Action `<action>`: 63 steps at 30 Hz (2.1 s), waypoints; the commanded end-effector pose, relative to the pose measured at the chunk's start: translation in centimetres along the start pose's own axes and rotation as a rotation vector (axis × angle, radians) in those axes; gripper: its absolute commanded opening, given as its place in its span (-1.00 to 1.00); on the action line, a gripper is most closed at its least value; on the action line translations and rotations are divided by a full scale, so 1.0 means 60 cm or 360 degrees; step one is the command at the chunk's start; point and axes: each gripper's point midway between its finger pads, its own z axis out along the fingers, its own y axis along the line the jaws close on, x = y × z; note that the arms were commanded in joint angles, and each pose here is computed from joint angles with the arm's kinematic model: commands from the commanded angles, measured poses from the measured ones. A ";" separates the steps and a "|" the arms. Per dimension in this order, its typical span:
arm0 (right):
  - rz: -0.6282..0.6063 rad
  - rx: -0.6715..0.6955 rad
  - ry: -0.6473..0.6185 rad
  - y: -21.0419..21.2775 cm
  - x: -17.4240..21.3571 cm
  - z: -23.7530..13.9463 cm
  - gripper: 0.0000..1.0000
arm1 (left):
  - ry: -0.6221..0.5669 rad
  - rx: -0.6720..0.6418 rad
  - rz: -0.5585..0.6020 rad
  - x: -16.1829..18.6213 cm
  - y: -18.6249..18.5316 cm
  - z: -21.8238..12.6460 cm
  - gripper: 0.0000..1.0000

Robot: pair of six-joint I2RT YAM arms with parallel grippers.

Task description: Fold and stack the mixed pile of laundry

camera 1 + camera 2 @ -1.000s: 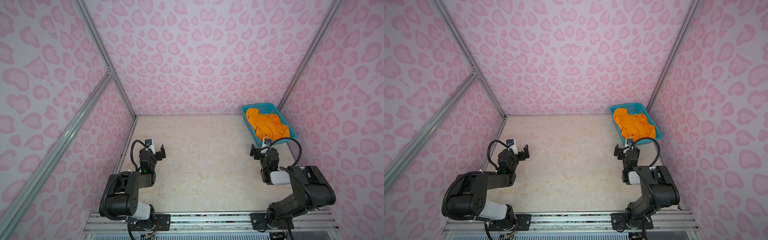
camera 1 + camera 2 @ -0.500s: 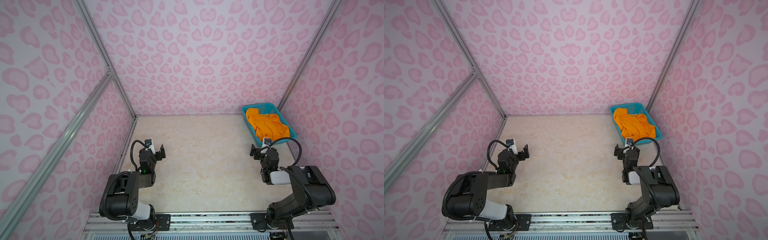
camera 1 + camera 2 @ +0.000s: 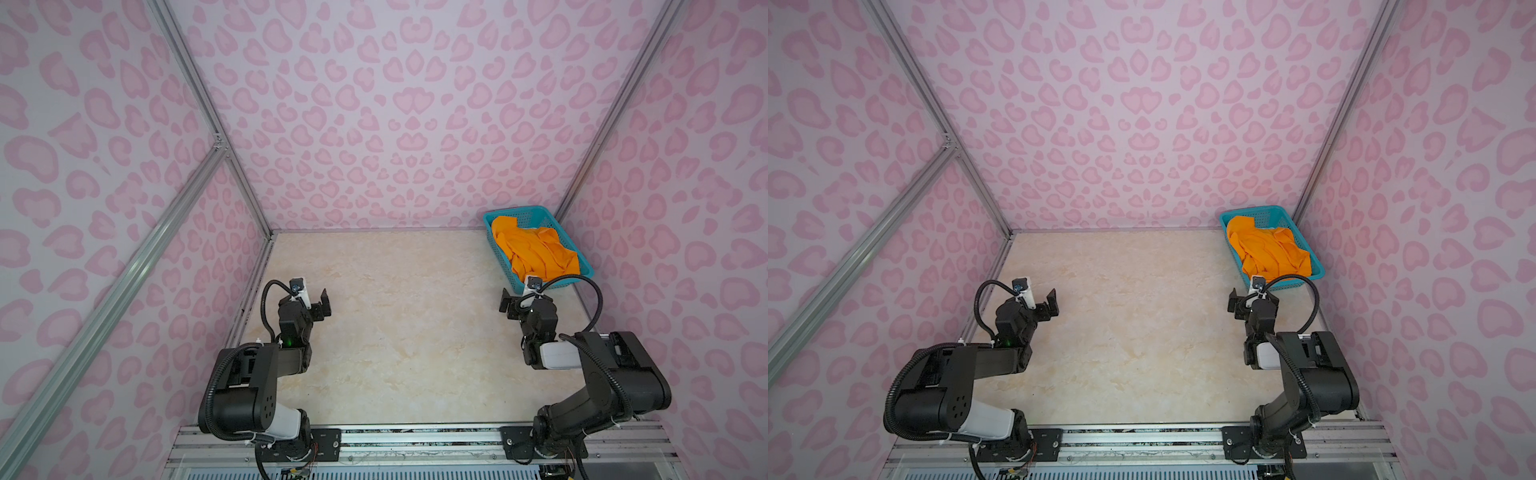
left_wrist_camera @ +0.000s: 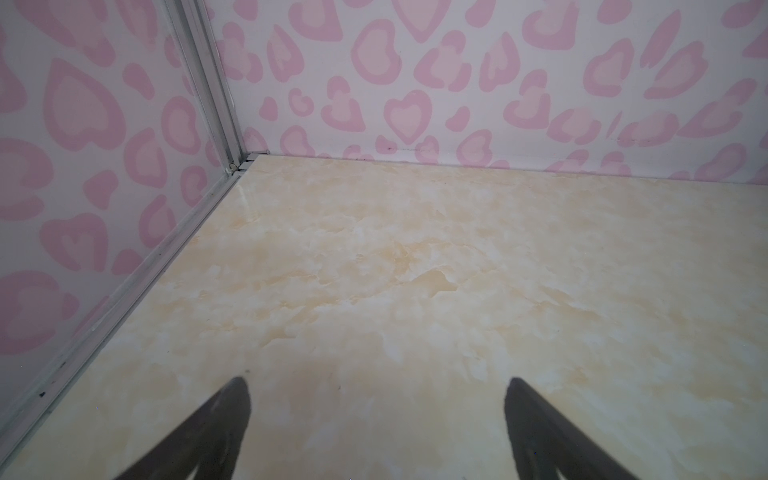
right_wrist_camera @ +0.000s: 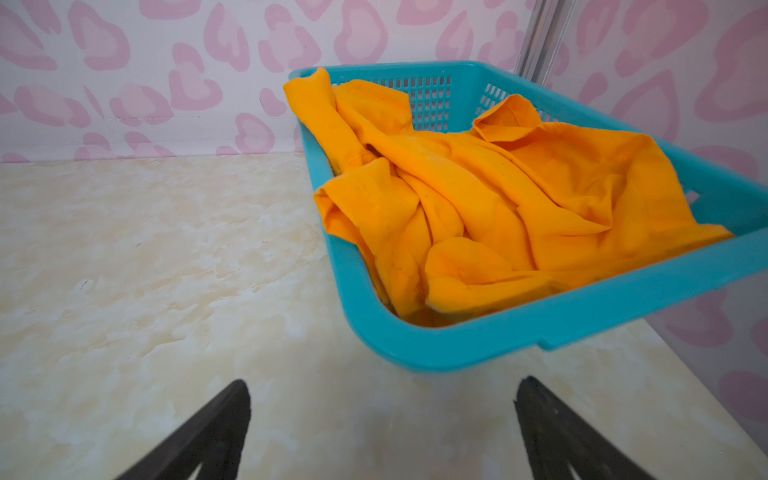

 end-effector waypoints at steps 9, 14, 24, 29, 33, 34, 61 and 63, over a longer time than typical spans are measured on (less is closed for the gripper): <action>-0.0014 0.0029 -0.0021 0.000 -0.058 -0.026 0.91 | -0.0017 -0.0091 -0.0003 -0.054 0.005 -0.023 0.94; 0.0019 0.0061 0.0008 0.002 -0.125 -0.060 0.91 | 0.0069 -0.0145 0.0044 -0.123 -0.018 -0.036 0.94; 0.0036 0.0123 0.0417 -0.031 -0.219 -0.033 0.74 | 0.0094 0.0265 -0.0040 -0.245 -0.110 -0.093 0.94; 0.0096 0.0072 0.0644 -0.045 -0.213 0.030 0.60 | 0.0116 0.0420 -0.0068 -0.265 -0.139 -0.127 0.94; 0.0128 0.0005 0.0736 -0.040 -0.209 0.087 0.48 | 0.0152 0.0547 -0.0080 -0.268 -0.159 -0.153 0.96; 0.0123 -0.0009 0.0749 -0.037 -0.207 0.100 0.47 | 0.0156 0.0581 -0.0098 -0.270 -0.164 -0.161 0.97; 0.0131 -0.0086 0.1168 -0.030 -0.053 0.260 -0.58 | 0.0232 0.0734 -0.0284 -0.255 -0.189 -0.181 0.99; 0.0126 -0.0074 0.1153 -0.032 -0.058 0.260 -0.80 | 0.0235 0.0727 -0.0291 -0.252 -0.189 -0.179 0.99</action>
